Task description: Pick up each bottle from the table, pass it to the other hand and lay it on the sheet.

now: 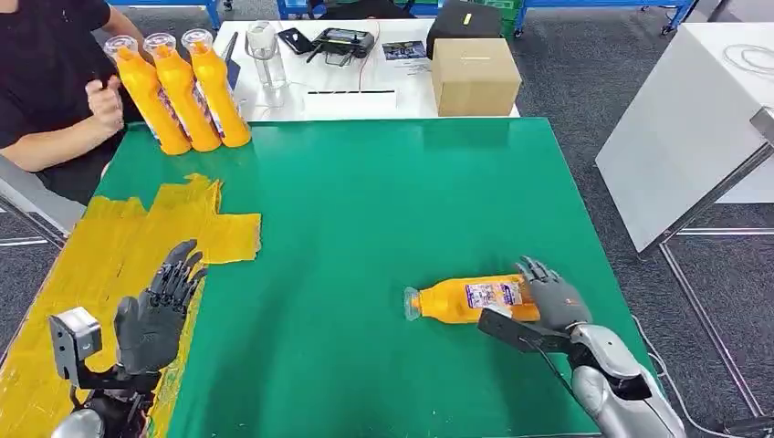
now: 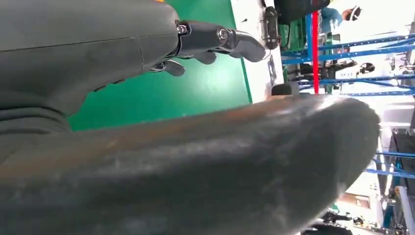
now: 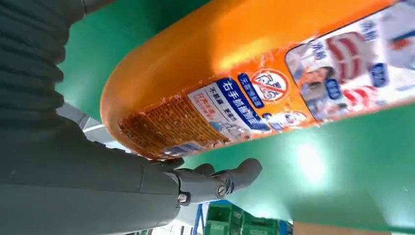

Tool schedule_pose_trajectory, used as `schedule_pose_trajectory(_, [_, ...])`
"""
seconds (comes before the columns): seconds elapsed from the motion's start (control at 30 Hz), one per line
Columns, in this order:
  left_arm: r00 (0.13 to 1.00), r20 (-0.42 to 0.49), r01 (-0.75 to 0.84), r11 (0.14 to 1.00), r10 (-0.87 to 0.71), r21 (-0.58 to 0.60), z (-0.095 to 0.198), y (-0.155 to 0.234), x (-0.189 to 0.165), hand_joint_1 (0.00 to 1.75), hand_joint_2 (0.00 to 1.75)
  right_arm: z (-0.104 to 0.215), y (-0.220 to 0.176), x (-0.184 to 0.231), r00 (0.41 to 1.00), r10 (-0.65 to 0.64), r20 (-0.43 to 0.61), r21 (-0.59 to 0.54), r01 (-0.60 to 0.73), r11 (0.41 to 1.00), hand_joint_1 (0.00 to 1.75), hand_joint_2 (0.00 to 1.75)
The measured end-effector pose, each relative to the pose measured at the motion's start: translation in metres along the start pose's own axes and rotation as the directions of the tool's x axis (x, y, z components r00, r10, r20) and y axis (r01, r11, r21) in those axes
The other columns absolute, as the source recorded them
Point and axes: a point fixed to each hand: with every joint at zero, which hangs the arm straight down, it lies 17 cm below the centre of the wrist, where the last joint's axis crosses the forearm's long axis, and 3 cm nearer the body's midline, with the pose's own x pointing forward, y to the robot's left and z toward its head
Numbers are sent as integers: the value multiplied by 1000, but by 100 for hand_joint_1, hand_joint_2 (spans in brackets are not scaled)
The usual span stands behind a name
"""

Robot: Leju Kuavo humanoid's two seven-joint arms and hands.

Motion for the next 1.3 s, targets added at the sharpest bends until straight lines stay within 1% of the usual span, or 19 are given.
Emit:
schedule_pose_trajectory(0.1, [1000, -1, -3, 1000, 3, -2, 0, 0, -1, 0, 0, -5, 4, -3, 999, 45, -2, 32, -45, 998, 0, 175])
schedule_pose_trajectory(0.13, [1000, -1, -3, 1000, 3, -3, 0, 0, -1, 0, 0, -7, 5, -4, 998, 60, -1, 48, -60, 997, 115, 175])
schedule_pose_trajectory(0.17, [1000, 0, -5, 1000, 5, -7, -1, 0, 0, 0, 0, -9, 10, -7, 997, 78, -1, 81, -78, 994, 169, 175])
schedule_pose_trajectory(0.2, [1000, 3, -6, 1000, 6, -10, -3, 0, 0, 0, 0, -11, 15, -9, 996, 92, 4, 125, -92, 988, 175, 175])
schedule_pose_trajectory(0.3, [1000, 10, -20, 1000, 20, -23, -14, -2, 1, 0, 0, -15, 28, -13, 992, 114, 46, 263, -122, 957, 175, 175])
schedule_pose_trajectory(0.4, [999, 11, -33, 999, 33, -33, -21, -3, -1, 0, 0, -16, 31, -25, 989, 133, 65, 323, -146, 935, 175, 175])
schedule_pose_trajectory(0.57, [999, -3, -35, 999, 35, -33, -22, -2, -8, 0, 0, -15, 32, -38, 984, 166, 71, 352, -180, 919, 175, 175])
schedule_pose_trajectory(0.77, [999, -14, -37, 999, 37, -39, -22, -4, -12, 0, 0, -15, 33, -43, 980, 184, 70, 362, -197, 911, 175, 175])
schedule_pose_trajectory(0.9, [999, -14, -37, 998, 36, -41, -22, -4, -13, 0, 0, -16, 33, -43, 980, 185, 68, 366, -197, 909, 175, 175])
schedule_pose_trajectory(1.03, [999, -4, -44, 998, 43, -45, -30, -5, -8, 0, 0, -15, 36, -40, 985, 163, 62, 385, -175, 906, 175, 175])
schedule_pose_trajectory(1.1, [999, -5, -48, 998, 47, -46, -30, -6, -8, 0, 0, -15, 37, -37, 989, 133, 61, 384, -146, 912, 175, 175])
schedule_pose_trajectory(1.17, [999, -8, -54, 998, 54, -45, -30, -7, -9, 0, 0, -15, 39, -33, 996, 77, 48, 361, -89, 928, 175, 175])
schedule_pose_trajectory(1.23, [998, -15, -62, 998, 61, -32, -25, -6, -11, 0, 0, -18, 36, -16, 998, -38, 40, 282, 26, 959, 175, 175])
schedule_pose_trajectory(1.3, [997, -21, -70, 997, 70, -23, -18, -7, -12, 0, 0, -14, 34, 7, 983, -175, 61, 201, 160, 966, 175, 175])
